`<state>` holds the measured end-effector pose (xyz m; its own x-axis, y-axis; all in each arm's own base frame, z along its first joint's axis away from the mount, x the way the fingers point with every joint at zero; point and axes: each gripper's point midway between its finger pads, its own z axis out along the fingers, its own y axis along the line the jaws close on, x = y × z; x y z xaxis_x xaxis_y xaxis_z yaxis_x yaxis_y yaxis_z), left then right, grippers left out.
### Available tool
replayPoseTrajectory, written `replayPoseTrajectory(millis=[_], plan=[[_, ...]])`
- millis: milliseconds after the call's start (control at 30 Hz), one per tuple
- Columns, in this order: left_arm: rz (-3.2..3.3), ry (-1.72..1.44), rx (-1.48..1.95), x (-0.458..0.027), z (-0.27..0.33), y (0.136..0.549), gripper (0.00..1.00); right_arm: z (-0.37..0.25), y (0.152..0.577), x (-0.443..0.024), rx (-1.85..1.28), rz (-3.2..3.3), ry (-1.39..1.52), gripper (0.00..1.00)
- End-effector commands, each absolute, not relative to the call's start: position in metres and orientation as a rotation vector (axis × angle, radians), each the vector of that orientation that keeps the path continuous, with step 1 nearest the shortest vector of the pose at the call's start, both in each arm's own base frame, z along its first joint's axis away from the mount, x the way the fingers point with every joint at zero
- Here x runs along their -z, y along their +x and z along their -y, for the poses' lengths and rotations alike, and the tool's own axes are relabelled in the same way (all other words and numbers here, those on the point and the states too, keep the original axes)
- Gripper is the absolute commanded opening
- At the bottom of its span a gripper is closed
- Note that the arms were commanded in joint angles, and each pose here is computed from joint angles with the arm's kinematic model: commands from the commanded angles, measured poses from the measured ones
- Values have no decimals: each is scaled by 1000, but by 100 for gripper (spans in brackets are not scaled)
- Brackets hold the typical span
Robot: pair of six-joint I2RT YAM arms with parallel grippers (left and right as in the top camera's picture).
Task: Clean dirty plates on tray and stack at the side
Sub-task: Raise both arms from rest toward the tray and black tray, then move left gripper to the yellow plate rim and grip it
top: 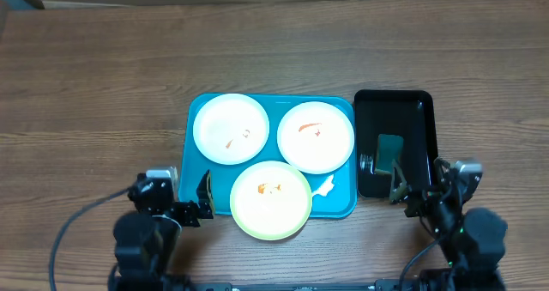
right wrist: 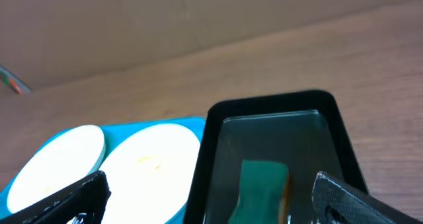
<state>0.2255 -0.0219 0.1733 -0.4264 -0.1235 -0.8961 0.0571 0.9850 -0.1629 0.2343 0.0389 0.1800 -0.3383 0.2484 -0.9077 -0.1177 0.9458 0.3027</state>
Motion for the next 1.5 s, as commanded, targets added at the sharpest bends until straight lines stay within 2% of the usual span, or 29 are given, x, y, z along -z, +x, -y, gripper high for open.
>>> replayPoseTrajectory(millis=[0,300,467,733,900,1000,1067,1267,1467], plan=[[-2068,-59,229,-197,25,228,100,-42,240,-208,-391,-1922,104,100],[-2376,-80,257,-206,29,233,99,-46,263,-208,-385,-2290,146,100],[-2457,-10,489,-207,61,236,100,-51,278,-192,-411,-2428,159,100],[-2593,-9,546,-180,67,237,99,-50,284,-168,-401,-2517,181,100],[-2716,-7,554,-151,70,237,83,-50,287,-169,-400,-2510,180,100],[-2818,4,532,-129,73,236,80,-50,286,-169,-401,-2511,180,100],[-2874,20,505,-116,75,237,73,-50,286,-169,-401,-2510,180,100],[-3032,95,453,-77,86,235,68,-50,287,-169,-400,-2508,179,100],[-3180,100,346,-41,80,229,50,-50,287,-169,-400,-2508,179,100]])
